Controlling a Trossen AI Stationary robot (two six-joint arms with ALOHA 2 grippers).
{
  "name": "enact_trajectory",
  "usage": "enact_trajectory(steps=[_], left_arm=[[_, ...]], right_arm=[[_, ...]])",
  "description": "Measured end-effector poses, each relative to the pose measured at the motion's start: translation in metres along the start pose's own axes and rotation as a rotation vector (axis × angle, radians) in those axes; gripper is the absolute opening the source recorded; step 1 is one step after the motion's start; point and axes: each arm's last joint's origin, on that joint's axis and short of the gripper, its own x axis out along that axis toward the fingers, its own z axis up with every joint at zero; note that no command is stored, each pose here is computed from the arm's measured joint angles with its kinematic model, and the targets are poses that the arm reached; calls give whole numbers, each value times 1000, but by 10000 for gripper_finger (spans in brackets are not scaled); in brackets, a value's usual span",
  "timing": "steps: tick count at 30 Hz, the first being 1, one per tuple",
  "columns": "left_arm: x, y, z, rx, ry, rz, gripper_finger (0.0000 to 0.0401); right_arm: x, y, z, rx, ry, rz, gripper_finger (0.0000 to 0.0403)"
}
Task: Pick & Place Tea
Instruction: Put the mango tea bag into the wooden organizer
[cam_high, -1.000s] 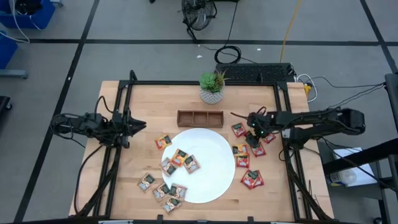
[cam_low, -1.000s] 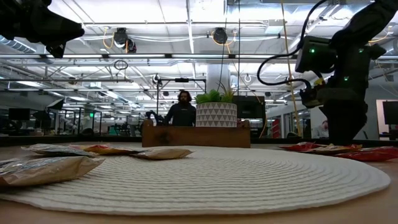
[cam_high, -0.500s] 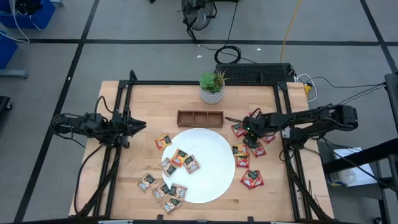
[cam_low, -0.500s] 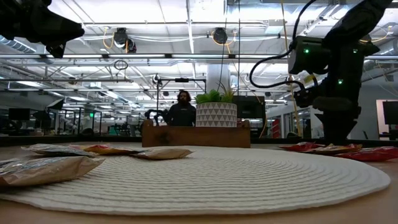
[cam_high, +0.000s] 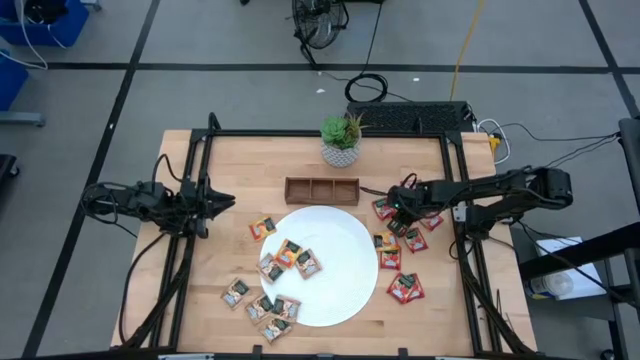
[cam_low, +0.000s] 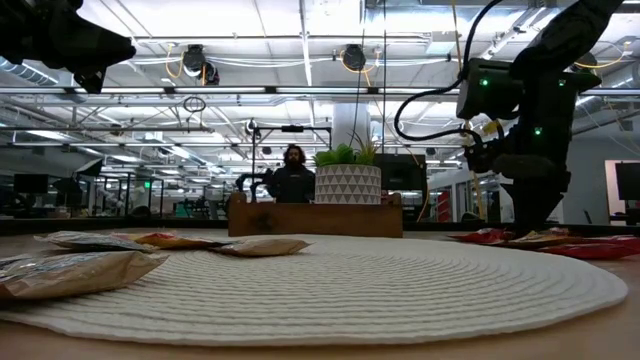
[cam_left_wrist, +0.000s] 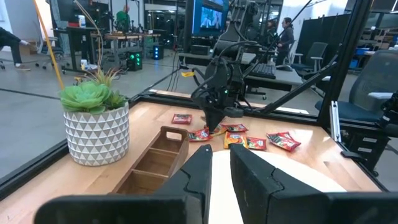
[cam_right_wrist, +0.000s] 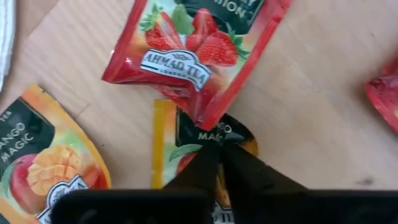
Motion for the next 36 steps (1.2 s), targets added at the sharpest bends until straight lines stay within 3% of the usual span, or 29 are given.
enact_trajectory(steps=[10, 18, 27, 36], left_arm=[[0, 0, 0, 0, -1, 0, 63], [0, 0, 0, 0, 0, -1, 63], [0, 0, 0, 0, 0, 0, 63], [0, 0, 0, 0, 0, -1, 63]], right_arm=[[-18, 2, 6, -9, -115, 29, 1], [-56, -2, 4, -18, -269, -70, 0], [-73, 15, 9, -123, -560, -118, 0], [-77, 36, 17, -241, -883, -246, 0]])
